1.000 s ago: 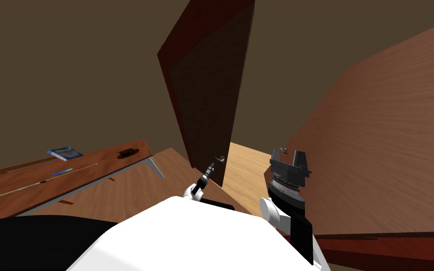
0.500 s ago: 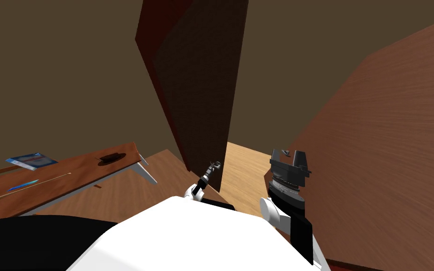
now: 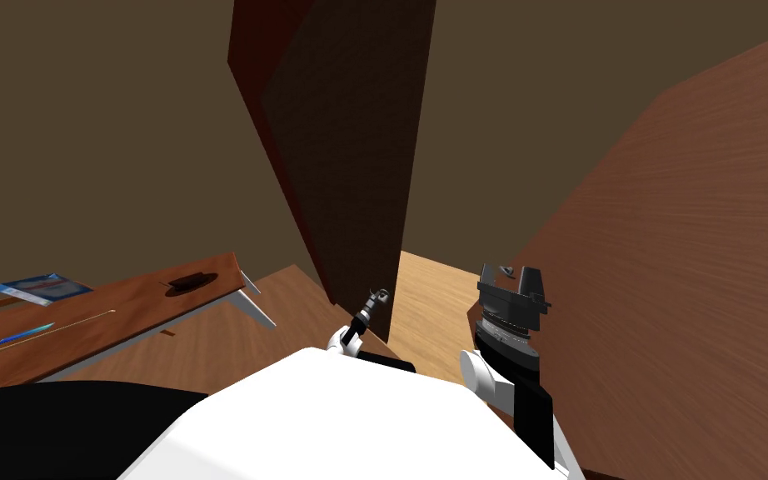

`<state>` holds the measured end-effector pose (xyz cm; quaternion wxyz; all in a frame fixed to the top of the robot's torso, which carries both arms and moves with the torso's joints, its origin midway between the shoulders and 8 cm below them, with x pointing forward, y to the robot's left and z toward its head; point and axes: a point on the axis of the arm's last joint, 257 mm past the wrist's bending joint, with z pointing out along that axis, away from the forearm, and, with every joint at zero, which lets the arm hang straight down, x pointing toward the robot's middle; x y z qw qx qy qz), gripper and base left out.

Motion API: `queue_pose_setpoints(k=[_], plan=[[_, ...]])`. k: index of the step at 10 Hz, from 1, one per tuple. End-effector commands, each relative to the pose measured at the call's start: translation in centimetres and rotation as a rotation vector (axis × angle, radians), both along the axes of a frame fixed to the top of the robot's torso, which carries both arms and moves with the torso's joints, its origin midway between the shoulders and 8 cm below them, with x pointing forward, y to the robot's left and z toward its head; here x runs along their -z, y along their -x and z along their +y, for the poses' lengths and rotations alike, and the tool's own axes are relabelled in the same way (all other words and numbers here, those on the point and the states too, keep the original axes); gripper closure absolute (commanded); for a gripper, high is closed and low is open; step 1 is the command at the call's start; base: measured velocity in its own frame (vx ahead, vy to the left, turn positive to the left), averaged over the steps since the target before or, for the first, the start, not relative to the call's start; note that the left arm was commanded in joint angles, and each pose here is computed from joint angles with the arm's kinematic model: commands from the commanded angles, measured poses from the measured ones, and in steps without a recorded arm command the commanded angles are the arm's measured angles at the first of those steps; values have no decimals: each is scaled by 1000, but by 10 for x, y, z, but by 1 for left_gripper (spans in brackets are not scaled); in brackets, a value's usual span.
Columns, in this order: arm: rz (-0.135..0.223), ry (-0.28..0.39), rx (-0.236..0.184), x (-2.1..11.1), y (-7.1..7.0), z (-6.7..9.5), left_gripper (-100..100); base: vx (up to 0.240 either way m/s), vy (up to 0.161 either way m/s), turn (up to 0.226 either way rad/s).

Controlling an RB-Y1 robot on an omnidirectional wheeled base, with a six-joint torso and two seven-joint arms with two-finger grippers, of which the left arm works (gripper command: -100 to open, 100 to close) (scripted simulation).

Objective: Push the door open

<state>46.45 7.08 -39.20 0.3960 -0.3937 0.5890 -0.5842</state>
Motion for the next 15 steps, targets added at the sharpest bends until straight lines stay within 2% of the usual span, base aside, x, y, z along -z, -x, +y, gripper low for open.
queue_pose_setpoints(k=[1,3,4,5,7,8,9,11,12,14,15], plan=[[0,1,0,0,0,0,100,-14,6,2],[0,1,0,0,0,0,100,-4,1,1],[4,-15,-21,4,-2,15,100,73,-49,23],[3,-21,-33,4,-3,22,100,125,-104,57],[1,-30,-53,5,-6,35,100,119,-105,26],[1,-30,-53,5,-6,35,100,117,-74,28],[0,-38,-76,5,-9,48,100,137,-89,29],[-2,-45,-102,5,-12,62,100,157,-106,61],[-2,-45,-102,5,-12,62,100,118,-81,22],[-5,-52,-139,4,-15,80,100,120,-90,64],[-5,-52,-139,4,-15,80,100,108,-84,55]])
